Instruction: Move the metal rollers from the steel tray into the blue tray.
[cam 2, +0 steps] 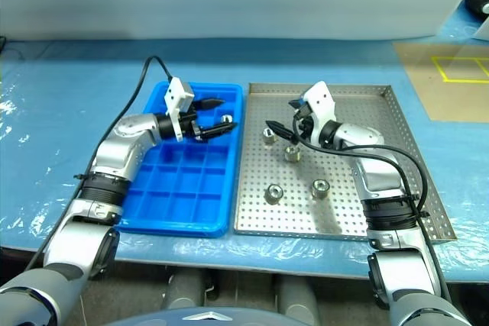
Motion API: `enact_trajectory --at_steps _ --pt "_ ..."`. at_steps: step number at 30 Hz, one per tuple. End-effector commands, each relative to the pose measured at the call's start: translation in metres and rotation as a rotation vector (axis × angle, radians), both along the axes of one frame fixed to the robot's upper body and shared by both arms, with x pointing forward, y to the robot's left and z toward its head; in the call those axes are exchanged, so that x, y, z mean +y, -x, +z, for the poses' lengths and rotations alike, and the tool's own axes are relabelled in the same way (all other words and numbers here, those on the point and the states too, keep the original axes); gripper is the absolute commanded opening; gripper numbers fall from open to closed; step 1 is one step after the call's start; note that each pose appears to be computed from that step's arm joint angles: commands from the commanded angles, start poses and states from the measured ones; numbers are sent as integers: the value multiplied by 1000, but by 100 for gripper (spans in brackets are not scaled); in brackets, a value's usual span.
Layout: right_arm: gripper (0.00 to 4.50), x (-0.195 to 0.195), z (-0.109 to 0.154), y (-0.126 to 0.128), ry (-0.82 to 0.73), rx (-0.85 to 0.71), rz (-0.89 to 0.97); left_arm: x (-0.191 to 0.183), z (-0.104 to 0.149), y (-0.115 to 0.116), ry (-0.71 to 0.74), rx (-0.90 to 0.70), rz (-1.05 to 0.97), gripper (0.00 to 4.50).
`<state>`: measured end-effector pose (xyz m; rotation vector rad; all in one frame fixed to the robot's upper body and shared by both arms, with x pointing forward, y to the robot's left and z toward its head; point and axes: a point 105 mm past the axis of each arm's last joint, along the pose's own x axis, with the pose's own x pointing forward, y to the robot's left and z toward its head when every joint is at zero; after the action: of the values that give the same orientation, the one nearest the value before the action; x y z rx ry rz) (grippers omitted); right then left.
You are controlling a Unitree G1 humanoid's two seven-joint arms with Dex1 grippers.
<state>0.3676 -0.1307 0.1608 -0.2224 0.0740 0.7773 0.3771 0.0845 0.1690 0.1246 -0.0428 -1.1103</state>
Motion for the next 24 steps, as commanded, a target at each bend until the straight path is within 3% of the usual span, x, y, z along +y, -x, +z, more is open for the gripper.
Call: enact_trajectory --at_steps 1,18,24 --pt "440 1 14 3 -14 -53 10 1 13 0 12 -41 -8 449" --pt "440 -6 17 1 -1 -67 -10 -1 16 1 10 -54 -35 449" --pt "440 -39 25 9 13 -103 -128 -41 17 -13 -44 -60 -148 449"
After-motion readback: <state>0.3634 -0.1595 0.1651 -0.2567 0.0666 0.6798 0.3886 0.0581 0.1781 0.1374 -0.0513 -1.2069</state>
